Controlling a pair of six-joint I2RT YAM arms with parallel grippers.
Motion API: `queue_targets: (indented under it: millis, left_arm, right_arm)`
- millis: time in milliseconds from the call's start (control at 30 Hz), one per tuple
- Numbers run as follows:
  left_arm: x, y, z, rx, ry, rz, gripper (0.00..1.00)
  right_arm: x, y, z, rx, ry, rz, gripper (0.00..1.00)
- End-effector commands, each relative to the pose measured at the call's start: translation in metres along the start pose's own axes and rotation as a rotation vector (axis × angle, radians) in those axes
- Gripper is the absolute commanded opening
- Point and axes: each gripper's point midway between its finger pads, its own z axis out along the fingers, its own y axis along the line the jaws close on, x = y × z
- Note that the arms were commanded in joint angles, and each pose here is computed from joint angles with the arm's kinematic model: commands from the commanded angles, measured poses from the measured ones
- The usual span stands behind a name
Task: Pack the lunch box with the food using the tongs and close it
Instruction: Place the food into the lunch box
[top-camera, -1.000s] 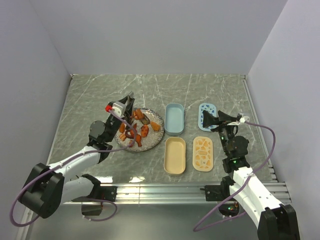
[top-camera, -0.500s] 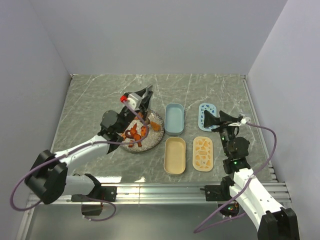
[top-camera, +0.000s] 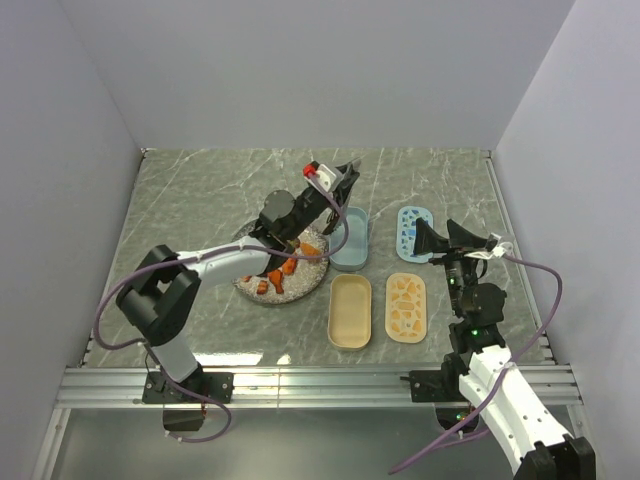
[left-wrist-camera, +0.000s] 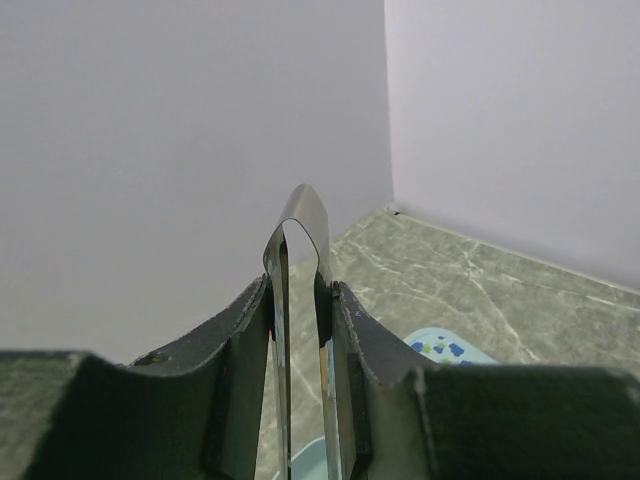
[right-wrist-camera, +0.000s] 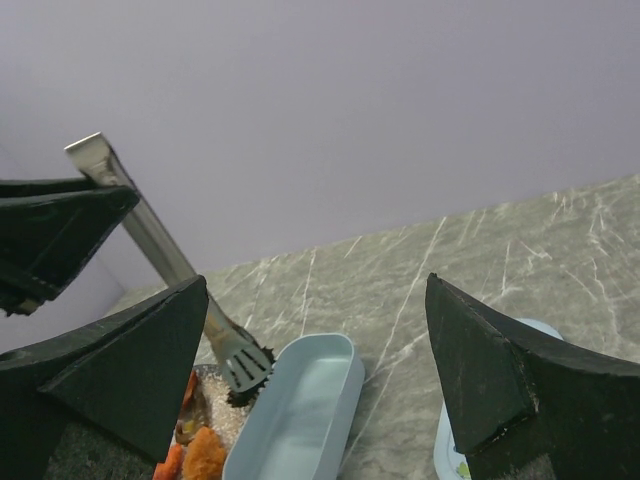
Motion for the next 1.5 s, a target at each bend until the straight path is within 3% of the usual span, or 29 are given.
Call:
queue_targets:
  millis: [0,267,500,733,900,1133,1467]
  left_arm:
    - [-0.041,-0.006,0.023,0.031,-0.136,-0.017,0.12]
    - [-0.018,-0.006,0.043,0.029,-0.102,-0.014,0.13]
    - [-0.01,-0.009,0.047,0.038,-0.093,-0.029,0.2]
    - [-0.005,-0.005,0.045,0.015,-0.08,-0.024,0.37]
    - [-0.007,-0.005,0.044,0.014,-0.083,-0.02,0.43]
    - [-0.025,0.007,0.032,-0.043,-0.118,-0.004,0.41]
    - [-0.061,0.044,-0.028,-0.246,-0.131,0.01,0.4]
  right_arm:
    - [-0.001,-0.002,-0.001,0.01,-0.013,-0.006,0.96]
    - [0.002,-0.005,0.0,0.021,-0.008,-0.011,0.96]
    - [0.004,-0.004,0.0,0.017,-0.001,-0.009,0.96]
    - [0.005,-0.004,0.0,0.015,0.001,-0.008,0.96]
    - [0.006,-0.004,0.001,0.014,0.003,-0.01,0.96]
    - [0.007,-0.004,0.001,0.011,0.004,-0.01,0.96]
    - [0.009,-0.003,0.003,0.003,0.011,-0.01,0.96]
